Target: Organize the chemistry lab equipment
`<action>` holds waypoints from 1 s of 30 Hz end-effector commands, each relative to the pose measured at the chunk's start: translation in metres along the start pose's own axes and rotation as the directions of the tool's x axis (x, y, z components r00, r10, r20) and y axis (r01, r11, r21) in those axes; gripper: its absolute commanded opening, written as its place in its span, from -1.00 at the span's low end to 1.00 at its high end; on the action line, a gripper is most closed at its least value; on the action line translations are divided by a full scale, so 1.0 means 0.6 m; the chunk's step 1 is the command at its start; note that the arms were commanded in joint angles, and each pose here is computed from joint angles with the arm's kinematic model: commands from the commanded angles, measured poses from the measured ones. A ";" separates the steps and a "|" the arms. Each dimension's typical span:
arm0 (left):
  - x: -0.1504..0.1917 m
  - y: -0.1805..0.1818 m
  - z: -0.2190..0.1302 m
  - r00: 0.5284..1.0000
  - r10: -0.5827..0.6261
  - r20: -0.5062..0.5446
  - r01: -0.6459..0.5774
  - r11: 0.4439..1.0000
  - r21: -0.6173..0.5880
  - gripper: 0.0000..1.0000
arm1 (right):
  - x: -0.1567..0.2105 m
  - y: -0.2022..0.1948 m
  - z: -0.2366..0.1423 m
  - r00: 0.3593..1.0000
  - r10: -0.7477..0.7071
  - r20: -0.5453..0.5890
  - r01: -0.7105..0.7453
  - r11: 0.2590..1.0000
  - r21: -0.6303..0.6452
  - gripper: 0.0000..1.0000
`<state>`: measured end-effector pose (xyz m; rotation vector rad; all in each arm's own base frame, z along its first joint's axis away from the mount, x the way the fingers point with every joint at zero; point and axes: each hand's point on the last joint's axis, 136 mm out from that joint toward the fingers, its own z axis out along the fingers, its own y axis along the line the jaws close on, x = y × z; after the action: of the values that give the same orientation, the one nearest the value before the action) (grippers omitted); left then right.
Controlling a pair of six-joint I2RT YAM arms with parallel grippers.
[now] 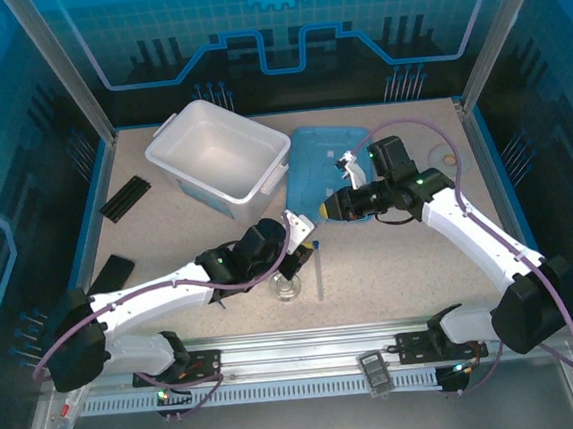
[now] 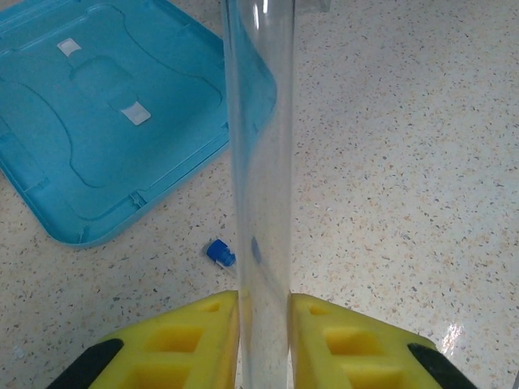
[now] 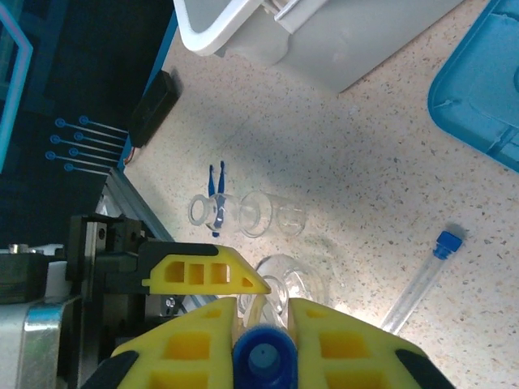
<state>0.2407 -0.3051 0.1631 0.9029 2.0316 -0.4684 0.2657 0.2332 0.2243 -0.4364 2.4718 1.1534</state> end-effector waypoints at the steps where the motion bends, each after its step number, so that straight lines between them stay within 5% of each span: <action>1: -0.014 0.000 -0.009 0.999 0.025 0.028 -0.024 1.000 -0.010 -0.51 | -0.002 0.010 -0.008 1.000 -0.012 -0.011 0.012 1.000 -0.015 -0.74; 14: -0.027 0.018 -0.021 0.998 -0.026 0.055 0.030 0.997 -0.071 0.16 | -0.044 -0.059 -0.087 0.986 0.001 0.165 -0.044 0.966 0.255 -0.77; 22: -0.023 0.023 -0.025 0.995 -0.078 0.058 0.082 0.993 -0.082 0.27 | -0.075 -0.151 -0.174 0.933 -0.064 0.353 -0.170 0.787 0.593 -0.76; 30: -0.013 0.023 -0.027 0.991 -0.120 0.051 0.124 0.989 -0.078 0.33 | -0.100 -0.215 -0.232 0.859 -0.138 0.493 -0.303 0.640 0.706 -0.77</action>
<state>0.2482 -0.2946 0.1759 0.7548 2.0475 -0.4547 0.3330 0.0835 0.2407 0.1038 2.3098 0.2183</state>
